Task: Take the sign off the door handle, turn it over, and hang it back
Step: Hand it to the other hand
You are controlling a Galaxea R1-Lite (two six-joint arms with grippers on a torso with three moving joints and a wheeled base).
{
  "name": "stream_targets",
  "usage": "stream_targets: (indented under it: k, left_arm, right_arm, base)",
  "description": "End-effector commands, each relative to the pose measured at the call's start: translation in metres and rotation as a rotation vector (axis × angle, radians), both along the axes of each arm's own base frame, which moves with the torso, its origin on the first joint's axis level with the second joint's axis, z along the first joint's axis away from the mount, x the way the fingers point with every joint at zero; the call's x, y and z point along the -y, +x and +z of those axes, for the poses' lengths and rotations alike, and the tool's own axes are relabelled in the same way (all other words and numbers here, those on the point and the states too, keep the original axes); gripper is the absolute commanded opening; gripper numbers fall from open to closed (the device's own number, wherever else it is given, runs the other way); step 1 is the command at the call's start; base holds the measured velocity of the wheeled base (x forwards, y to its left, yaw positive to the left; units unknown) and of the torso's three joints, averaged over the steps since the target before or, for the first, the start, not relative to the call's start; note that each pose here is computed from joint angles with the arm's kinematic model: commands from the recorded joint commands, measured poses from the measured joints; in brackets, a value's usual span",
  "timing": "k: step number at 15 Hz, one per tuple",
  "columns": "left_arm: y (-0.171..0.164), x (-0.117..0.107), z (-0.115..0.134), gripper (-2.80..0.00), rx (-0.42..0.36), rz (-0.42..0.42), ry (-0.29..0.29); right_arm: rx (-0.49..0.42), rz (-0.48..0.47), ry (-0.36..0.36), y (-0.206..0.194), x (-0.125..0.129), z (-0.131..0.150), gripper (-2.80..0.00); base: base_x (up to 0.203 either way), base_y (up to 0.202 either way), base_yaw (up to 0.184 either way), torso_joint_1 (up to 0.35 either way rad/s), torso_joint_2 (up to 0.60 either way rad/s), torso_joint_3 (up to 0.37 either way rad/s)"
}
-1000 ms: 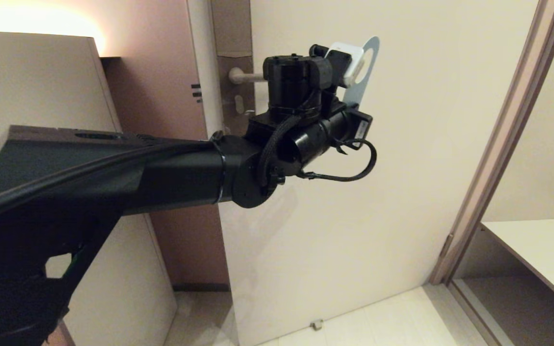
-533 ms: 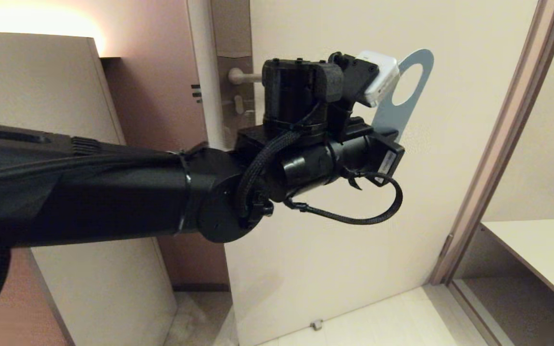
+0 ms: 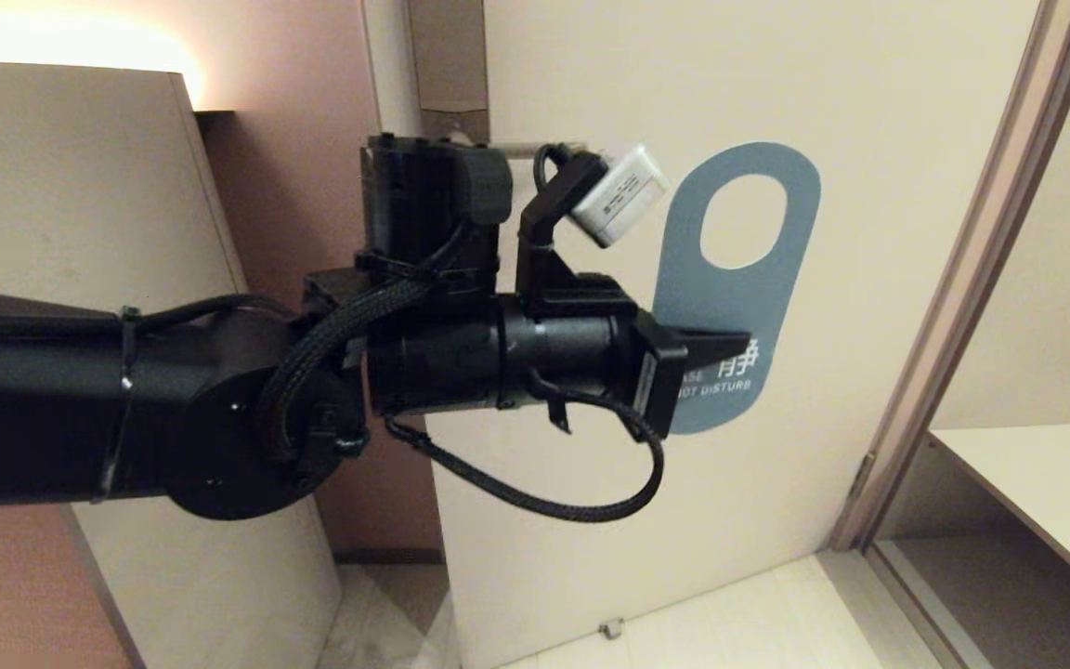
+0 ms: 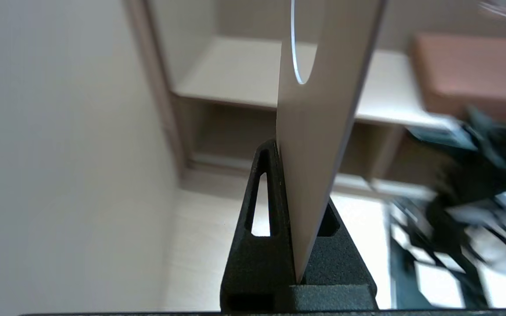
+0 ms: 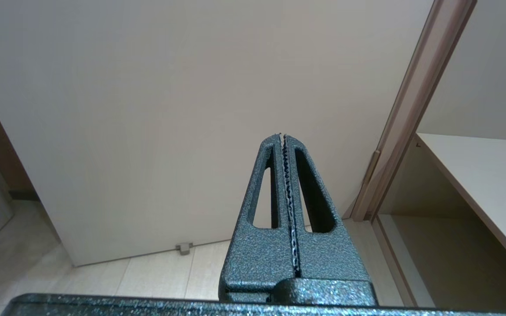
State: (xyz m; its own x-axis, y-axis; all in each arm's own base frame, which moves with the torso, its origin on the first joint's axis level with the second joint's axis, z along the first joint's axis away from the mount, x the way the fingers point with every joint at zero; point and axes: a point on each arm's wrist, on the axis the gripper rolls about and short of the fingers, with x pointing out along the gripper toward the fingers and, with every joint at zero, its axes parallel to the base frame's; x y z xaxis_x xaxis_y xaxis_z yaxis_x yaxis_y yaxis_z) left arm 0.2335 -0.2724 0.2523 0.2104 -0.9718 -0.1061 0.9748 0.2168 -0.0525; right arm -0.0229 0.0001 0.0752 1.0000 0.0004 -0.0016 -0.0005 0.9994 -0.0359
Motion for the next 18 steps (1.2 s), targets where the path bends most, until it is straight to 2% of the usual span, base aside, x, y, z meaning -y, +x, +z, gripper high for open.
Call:
stream_targets:
  k: [1,2,4,8,18]
  left_arm:
    - [-0.009,-0.017,-0.008,-2.8,-0.031,-0.048,0.018]
    - [-0.009,-0.021,-0.018,-2.8,-0.045,-0.074,0.023]
    - [-0.008,-0.025,-0.032,-2.8,-0.03,-0.096,-0.017]
    - [-0.002,-0.021,-0.04,-2.8,-0.09,-0.087,-0.089]
    - [0.002,-0.019,-0.046,-2.8,-0.099,-0.077,-0.077]
  right_arm:
    - [-0.001,0.001,-0.001,0.0,0.0,0.0,-2.8]
    - [-0.001,0.0,-0.001,0.0,0.0,0.0,-2.8]
    - [-0.001,0.0,-0.001,0.0,0.0,0.0,-2.8]
    - [-0.002,0.0,-0.003,0.0,0.0,0.0,-2.8]
    - [-0.001,0.007,-0.016,0.0,0.0,0.0,-2.8]
  base:
    - [0.0,0.0,0.0,0.0,0.0,0.0]
    - [0.0,0.0,0.0,0.0,0.0,0.0]
    - [0.0,0.0,0.0,0.0,0.0,0.0]
    - [0.0,0.0,0.0,0.0,0.0,0.0]
    - [0.0,0.0,0.0,0.0,0.0,0.0]
